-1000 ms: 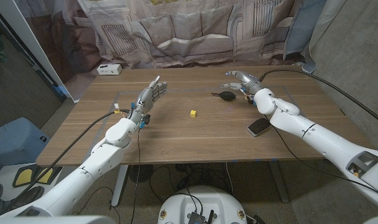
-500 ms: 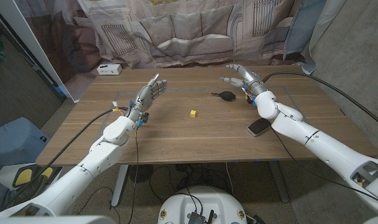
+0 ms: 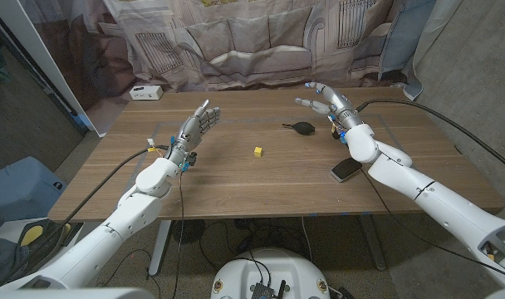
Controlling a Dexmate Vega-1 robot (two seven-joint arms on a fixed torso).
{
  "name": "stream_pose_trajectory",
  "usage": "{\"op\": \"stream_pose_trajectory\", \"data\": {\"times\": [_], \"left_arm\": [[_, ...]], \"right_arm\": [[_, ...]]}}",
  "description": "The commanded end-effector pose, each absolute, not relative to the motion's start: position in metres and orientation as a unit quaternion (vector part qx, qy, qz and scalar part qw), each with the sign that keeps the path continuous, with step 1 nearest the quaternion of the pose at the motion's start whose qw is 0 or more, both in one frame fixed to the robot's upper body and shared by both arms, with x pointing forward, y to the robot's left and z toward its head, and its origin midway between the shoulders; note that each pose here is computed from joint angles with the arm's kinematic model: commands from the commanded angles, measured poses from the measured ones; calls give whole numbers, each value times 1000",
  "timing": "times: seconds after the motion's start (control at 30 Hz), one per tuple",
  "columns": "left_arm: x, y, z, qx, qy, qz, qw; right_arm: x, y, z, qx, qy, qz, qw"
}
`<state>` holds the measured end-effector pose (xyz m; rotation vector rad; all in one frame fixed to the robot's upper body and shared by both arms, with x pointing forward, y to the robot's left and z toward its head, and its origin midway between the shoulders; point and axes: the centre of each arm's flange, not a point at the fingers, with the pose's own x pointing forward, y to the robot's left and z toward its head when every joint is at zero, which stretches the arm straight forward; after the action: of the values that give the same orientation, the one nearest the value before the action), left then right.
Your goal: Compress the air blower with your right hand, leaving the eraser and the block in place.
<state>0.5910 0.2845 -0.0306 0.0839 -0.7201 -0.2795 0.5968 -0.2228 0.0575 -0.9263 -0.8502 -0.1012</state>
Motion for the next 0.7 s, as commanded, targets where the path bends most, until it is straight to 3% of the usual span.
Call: {"op": "stream_pose_trajectory", "data": {"times": [0.03,0.7], "left_arm": [[589,286,-35,35,-354,-122,927],[594,287,-25,30,-366,-125,922]], "right_arm": [[582,-231,55,-378,-424,-36,822],[568,-256,37,-253,-444,-17,859]]}}
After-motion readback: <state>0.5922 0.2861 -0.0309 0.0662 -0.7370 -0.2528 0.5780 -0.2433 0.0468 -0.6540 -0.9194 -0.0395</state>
